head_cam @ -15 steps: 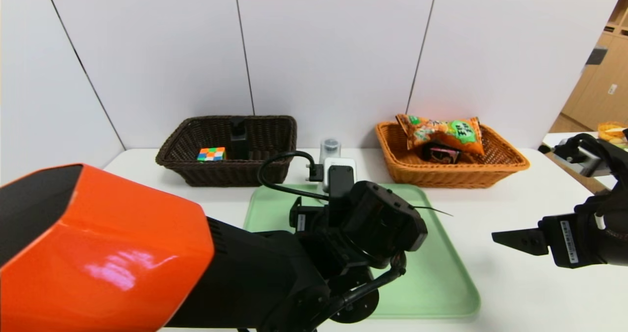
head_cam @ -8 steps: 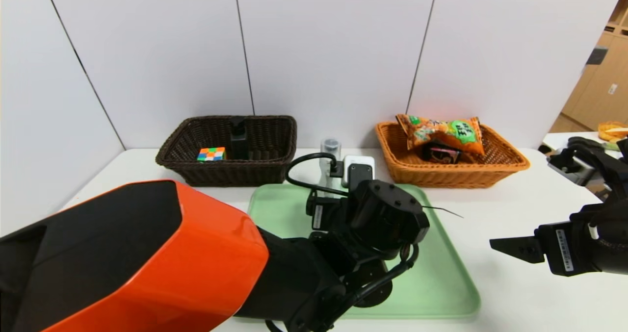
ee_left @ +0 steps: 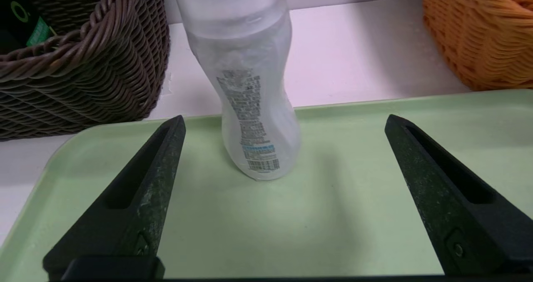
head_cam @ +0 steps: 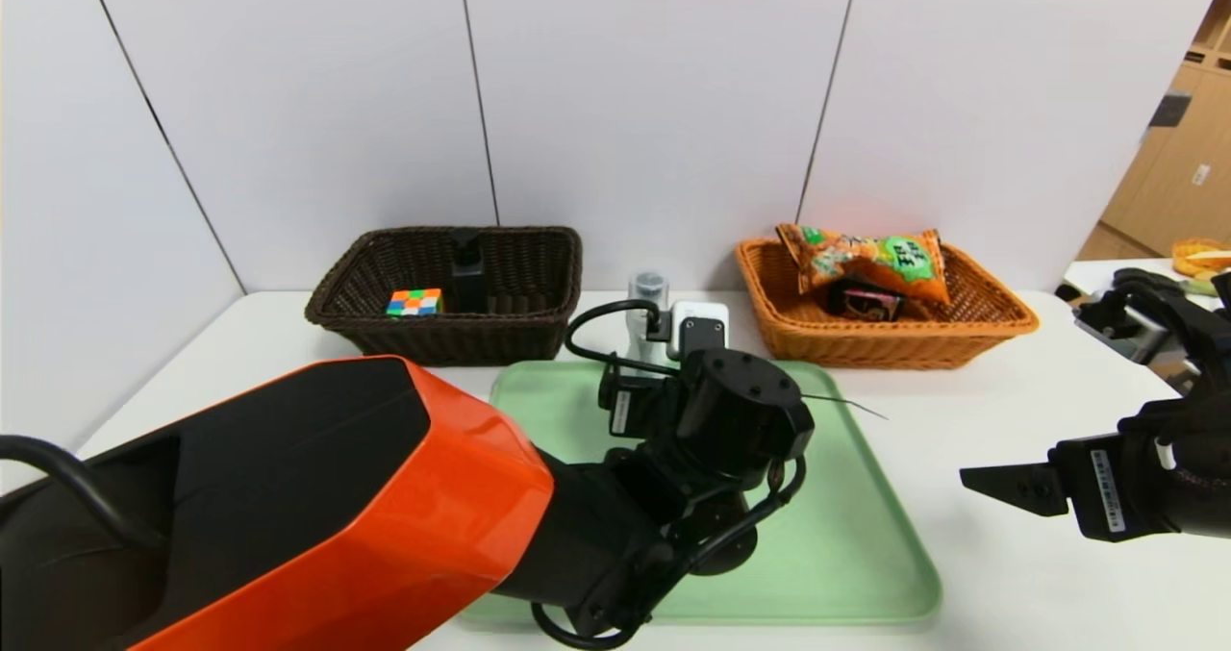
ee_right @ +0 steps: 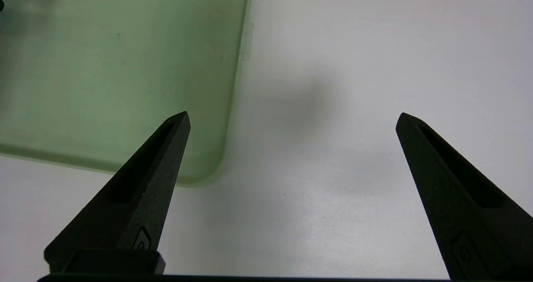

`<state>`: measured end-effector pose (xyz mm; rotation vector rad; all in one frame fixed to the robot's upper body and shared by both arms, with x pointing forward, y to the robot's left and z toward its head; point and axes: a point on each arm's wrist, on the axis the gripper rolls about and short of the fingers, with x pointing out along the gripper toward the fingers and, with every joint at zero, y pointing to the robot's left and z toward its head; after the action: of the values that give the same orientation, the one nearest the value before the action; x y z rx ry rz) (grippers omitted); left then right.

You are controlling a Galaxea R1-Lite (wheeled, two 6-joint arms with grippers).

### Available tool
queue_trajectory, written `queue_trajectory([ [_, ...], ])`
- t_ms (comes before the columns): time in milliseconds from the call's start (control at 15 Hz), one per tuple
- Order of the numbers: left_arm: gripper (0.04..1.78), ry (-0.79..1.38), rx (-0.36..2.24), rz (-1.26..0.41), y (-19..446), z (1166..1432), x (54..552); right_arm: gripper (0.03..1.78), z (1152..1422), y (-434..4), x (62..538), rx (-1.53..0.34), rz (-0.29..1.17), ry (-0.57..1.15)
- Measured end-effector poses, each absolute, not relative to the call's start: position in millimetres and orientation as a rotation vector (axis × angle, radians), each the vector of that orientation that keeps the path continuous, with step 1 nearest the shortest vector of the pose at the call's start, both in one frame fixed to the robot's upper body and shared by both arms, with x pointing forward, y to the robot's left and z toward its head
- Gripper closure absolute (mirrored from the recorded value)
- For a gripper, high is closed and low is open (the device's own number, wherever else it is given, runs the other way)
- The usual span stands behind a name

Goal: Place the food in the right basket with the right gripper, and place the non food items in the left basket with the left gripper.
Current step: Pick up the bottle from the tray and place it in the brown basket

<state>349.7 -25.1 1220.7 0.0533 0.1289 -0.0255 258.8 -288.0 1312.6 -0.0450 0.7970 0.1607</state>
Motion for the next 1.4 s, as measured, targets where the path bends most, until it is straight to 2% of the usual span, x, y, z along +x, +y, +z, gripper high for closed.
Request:
queue_trajectory([
  [733,0.13,0.084,0.022,0.051,-25,1225,395,0.10,1308,-288,260,-0.035,0.165,0.783],
  [933,0.13,0.083,0.018,0.079,-22,1219,409,0.10,1307,-286,266,-0.024,0.169,0.718],
  [1400,0.13,0.093,0.024,0.080,-25,1204,418,0.10,1304,-286,267,-0.035,0.172,0.728],
])
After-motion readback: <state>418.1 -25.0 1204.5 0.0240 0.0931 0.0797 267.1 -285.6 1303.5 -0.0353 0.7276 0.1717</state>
